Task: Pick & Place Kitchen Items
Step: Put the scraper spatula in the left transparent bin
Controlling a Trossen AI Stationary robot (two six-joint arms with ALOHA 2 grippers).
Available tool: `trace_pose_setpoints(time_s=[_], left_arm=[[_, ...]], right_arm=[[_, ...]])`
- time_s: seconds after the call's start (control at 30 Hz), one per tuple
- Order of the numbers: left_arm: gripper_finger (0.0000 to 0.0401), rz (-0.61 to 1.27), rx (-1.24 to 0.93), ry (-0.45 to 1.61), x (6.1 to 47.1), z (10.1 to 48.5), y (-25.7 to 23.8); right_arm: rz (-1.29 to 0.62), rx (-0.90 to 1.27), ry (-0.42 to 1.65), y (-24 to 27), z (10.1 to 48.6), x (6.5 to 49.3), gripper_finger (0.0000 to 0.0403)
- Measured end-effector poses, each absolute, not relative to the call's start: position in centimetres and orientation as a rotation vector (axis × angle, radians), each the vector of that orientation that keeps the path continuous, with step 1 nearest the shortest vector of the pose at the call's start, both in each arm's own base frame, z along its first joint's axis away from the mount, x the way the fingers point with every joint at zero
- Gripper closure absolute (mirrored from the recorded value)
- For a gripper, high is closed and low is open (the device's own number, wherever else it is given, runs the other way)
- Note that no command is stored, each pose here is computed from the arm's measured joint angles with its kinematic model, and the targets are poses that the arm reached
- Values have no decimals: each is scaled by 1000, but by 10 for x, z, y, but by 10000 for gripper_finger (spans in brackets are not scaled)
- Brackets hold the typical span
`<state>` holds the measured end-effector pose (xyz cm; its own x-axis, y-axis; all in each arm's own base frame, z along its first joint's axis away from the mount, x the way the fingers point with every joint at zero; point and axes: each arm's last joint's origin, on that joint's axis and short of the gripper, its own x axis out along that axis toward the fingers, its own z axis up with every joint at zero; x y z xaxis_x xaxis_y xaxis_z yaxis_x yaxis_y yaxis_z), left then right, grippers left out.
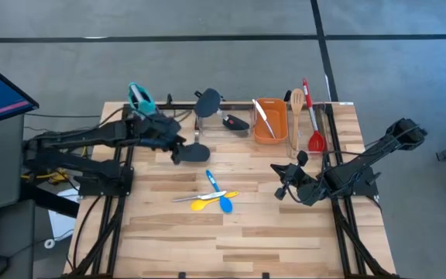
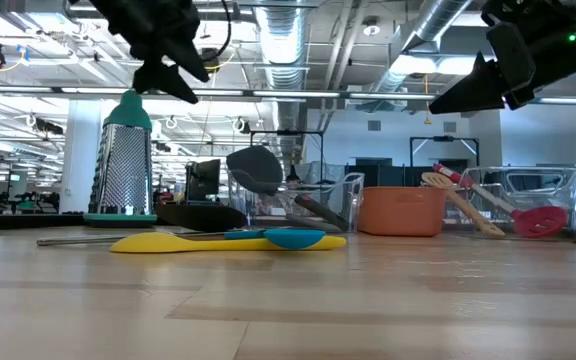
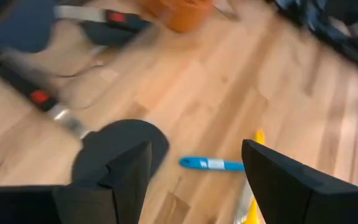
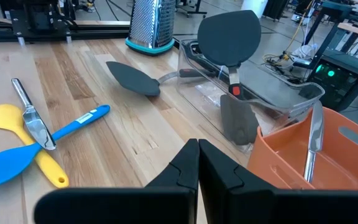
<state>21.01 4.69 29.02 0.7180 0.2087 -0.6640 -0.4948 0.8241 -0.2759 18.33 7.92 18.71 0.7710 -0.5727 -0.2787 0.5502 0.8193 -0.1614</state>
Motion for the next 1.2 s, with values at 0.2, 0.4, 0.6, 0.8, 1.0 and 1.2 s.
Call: trace_pose_setpoints(time_s=[0.2,0.4,0.6,0.8,1.0,1.2], left_arm=[[175,251,-275,715,216,287,16],[193,217,-177,788,211,263,-10],[215,249,-63,858,202,231,-26],[235,333,63,774,207,216,-43],[263,303,234,730,213,216,-72],[289,327,414,688,221,217,-100]], right_arm=[[-604,-67,324,79,187,184,402],[-595,-60,324,80,188,184,402],[-595,-57,321,80,188,184,402],[-595,-50,315,80,188,185,402],[-595,-37,303,80,190,185,402],[-595,-35,301,80,190,185,402]])
